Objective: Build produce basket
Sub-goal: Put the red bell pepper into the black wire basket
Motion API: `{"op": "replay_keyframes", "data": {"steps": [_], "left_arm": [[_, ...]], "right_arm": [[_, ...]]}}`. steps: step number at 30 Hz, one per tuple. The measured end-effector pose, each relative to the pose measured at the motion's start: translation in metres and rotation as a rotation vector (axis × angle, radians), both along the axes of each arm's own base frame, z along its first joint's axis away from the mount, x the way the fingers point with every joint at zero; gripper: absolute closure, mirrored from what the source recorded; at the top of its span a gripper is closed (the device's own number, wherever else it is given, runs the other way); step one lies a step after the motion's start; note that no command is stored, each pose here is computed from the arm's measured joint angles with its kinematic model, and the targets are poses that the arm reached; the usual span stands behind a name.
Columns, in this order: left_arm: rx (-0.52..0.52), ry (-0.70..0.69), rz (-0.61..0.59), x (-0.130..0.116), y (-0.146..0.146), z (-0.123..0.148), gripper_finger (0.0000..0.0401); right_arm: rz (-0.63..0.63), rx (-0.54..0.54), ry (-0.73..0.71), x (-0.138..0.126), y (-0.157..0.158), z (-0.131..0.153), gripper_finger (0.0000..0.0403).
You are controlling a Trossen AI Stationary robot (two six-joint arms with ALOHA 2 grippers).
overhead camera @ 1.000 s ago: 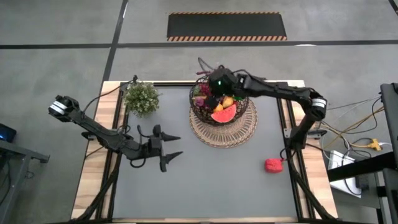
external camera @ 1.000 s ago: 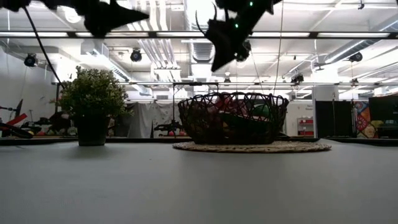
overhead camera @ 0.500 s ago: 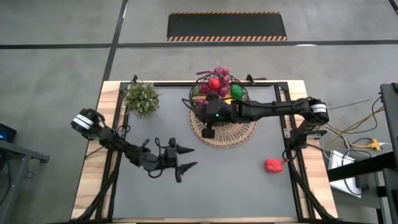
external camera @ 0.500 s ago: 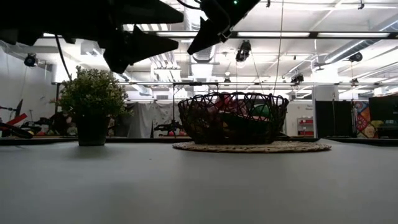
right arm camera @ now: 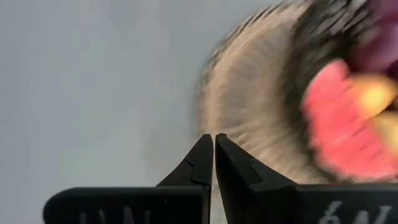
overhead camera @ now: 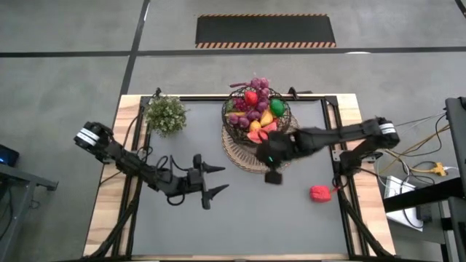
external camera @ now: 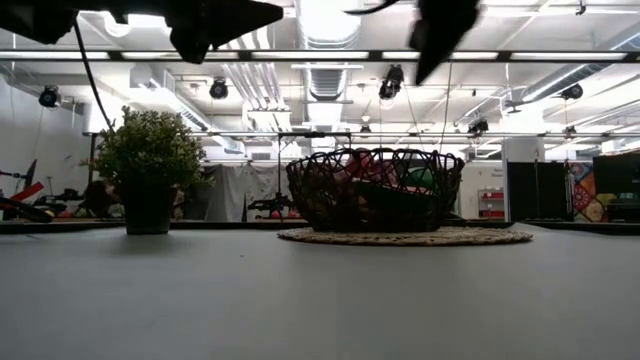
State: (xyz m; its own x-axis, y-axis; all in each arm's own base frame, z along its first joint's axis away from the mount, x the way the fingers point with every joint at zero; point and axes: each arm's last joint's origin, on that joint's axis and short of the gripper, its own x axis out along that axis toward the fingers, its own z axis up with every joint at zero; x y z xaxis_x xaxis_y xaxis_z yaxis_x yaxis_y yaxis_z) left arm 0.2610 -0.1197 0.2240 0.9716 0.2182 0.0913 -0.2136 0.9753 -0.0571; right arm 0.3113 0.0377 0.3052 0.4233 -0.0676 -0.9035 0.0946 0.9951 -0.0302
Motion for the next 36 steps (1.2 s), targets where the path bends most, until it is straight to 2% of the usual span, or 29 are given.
{"op": "replay_keyframes", "data": {"steps": [3, 7, 14, 17, 19, 23, 26, 31, 36], "left_arm": [[0.037, 0.003, 0.01, 0.0, 0.001, 0.002, 0.0135], [0.036, -0.003, 0.022, 0.002, 0.005, 0.004, 0.0135], [0.039, 0.0, 0.023, 0.002, 0.005, 0.003, 0.0135], [0.04, 0.0, 0.029, 0.003, 0.007, 0.003, 0.0135], [0.044, 0.0, 0.036, 0.004, 0.008, 0.004, 0.0135], [0.078, -0.005, 0.054, 0.006, 0.011, 0.007, 0.0135], [0.089, -0.035, 0.065, 0.008, 0.012, 0.013, 0.0135], [0.136, -0.051, 0.074, 0.009, 0.011, 0.021, 0.0135], [0.158, -0.059, 0.081, 0.011, 0.011, 0.026, 0.0135]], "right_arm": [[0.004, 0.042, 0.019, -0.02, 0.028, -0.006, 0.0394], [-0.034, 0.107, 0.016, -0.045, 0.058, -0.025, 0.0394], [-0.204, 0.188, -0.038, -0.076, 0.087, -0.076, 0.0394], [-0.32, 0.193, -0.01, -0.085, 0.091, -0.093, 0.0394], [-0.434, 0.147, 0.015, -0.089, 0.089, -0.098, 0.0394], [-0.644, -0.084, -0.034, -0.097, 0.084, -0.091, 0.0394], [-0.751, -0.165, 0.034, -0.105, 0.08, -0.088, 0.0394], [-0.8, -0.21, 0.142, -0.115, 0.075, -0.087, 0.0394], [-0.796, -0.199, 0.148, -0.119, 0.073, -0.085, 0.039]]}}
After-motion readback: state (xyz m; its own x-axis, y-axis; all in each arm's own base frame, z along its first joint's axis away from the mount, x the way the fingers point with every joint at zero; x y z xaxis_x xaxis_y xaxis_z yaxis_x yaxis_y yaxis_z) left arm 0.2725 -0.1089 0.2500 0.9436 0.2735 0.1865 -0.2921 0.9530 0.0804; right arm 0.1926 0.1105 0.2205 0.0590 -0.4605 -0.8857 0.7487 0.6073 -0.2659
